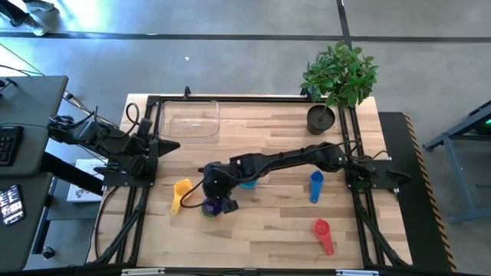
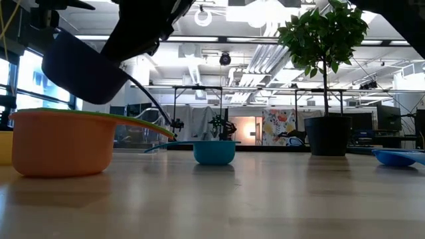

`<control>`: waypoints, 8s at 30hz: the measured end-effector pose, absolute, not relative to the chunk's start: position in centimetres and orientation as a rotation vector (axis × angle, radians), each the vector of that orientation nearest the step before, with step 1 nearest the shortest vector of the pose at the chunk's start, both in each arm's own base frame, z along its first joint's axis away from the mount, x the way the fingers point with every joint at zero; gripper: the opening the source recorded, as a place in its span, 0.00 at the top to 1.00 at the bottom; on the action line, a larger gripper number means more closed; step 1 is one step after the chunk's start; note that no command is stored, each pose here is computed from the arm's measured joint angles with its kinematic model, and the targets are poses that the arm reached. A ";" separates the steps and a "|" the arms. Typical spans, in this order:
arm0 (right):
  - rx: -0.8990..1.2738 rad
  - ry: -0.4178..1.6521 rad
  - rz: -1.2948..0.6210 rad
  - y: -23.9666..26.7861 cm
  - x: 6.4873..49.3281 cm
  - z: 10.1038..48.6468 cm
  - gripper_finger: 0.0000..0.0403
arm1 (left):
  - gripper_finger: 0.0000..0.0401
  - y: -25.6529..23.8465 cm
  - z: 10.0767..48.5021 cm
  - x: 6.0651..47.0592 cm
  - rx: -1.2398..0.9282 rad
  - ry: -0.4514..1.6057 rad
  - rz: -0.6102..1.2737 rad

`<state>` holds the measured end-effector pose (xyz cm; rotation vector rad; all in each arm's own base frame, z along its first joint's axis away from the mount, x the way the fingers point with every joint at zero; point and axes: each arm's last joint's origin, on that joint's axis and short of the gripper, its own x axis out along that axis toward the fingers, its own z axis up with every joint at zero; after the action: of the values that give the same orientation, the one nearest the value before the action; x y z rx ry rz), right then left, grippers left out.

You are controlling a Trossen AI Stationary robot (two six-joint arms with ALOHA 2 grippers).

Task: Nest measuring cups in basket
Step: Stack the dark blue measuring cup on top of the green measuring cup, then stack the yellow measuring cup on top of the dark blue measuring cup

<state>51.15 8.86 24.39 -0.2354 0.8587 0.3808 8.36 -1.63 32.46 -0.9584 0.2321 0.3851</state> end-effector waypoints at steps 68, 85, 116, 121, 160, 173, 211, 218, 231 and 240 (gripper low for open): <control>-0.089 0.889 0.102 8.2 50.4 26.0 0.80 | 0.75 -2.0 32.1 8.6 -0.878 0.334 0.309; 0.287 0.736 -0.091 7.4 46.5 34.6 0.80 | 0.75 -3.0 29.3 10.3 -0.818 0.690 0.422; 0.308 0.694 -0.087 7.2 45.2 36.8 0.80 | 0.75 -4.5 22.4 12.5 -0.698 1.179 0.563; 0.297 0.697 -0.084 7.2 45.1 36.8 0.80 | 0.75 -4.5 21.7 12.5 -0.702 1.180 0.563; 0.288 0.706 -0.083 7.2 45.1 36.7 0.80 | 0.75 -5.3 16.3 14.4 -0.686 1.290 0.626; 0.314 0.739 -0.102 7.1 44.9 36.4 0.80 | 0.98 -5.4 15.9 14.7 -0.643 1.317 0.618; 0.453 1.030 -0.264 8.9 45.7 30.2 0.80 | 1.00 -5.0 28.7 13.6 -0.800 0.803 0.159; 0.415 1.067 -0.263 8.7 46.8 27.9 0.80 | 0.99 -4.7 31.8 13.0 -0.771 0.697 0.081; 0.395 1.150 -0.255 8.7 48.5 23.6 0.80 | 0.99 -4.1 35.1 11.5 -0.740 0.575 0.006; 0.405 1.182 -0.245 8.9 49.4 21.2 0.80 | 0.99 -3.8 36.4 10.9 -0.719 0.519 -0.019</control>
<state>49.35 8.89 21.19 0.4045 1.1820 -0.2449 10.92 -3.85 36.43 -0.7187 0.5193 -0.0191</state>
